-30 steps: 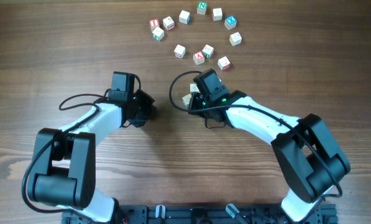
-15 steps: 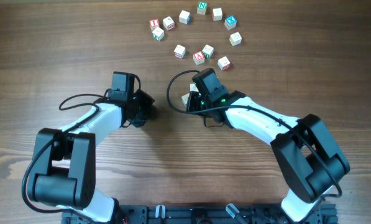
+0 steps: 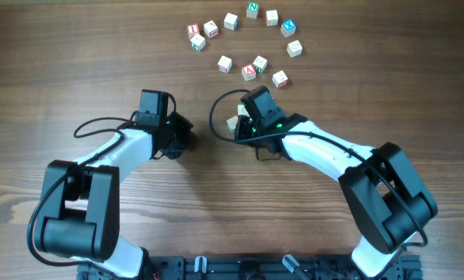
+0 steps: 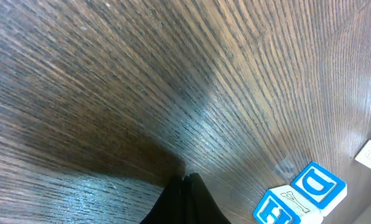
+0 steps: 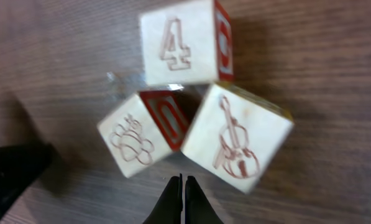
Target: Form a circle
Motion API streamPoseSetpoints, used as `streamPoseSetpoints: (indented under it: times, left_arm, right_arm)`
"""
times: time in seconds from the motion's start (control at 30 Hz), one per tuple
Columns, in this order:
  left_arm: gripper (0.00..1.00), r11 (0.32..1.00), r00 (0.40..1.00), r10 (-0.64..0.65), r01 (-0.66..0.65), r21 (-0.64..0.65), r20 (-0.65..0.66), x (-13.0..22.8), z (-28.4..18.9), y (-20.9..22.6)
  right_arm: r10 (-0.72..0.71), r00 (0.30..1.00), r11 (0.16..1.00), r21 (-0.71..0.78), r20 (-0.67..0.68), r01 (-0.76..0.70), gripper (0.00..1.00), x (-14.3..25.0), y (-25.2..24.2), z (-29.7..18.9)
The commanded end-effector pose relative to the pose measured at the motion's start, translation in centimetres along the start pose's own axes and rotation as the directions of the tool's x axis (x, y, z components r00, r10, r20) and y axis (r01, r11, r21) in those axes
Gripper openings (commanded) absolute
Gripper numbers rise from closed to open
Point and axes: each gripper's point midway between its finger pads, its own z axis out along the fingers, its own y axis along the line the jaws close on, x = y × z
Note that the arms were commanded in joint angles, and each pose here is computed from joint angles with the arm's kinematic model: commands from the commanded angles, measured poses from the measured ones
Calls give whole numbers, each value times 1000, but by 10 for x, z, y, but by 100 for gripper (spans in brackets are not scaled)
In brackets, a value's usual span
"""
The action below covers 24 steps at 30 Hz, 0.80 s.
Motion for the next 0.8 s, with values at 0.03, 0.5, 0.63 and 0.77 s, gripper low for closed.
streamPoseSetpoints:
  times: [0.03, 0.5, 0.63, 0.77]
  left_arm:
    - [4, 990, 999, -39, 40, -137, 7, 1, 12, 46]
    - [4, 975, 968, 222, -221, 23, -116, 46, 23, 3]
    - [4, 968, 958, 245, -232, 100, -147, 54, 22, -11]
    - [4, 945, 944, 316, -303, 122, -100, 63, 28, -25]
  right_arm:
    - [-12, 999, 997, 70, -50, 15, 5, 16, -13, -19]
    - [257, 949, 878, 366, 185, -309, 5, -7, -102, -61]
    - [264, 944, 873, 368, 196, -320, 5, -10, -106, -62]
    - [255, 937, 887, 329, 237, -324, 5, -21, -100, -59]
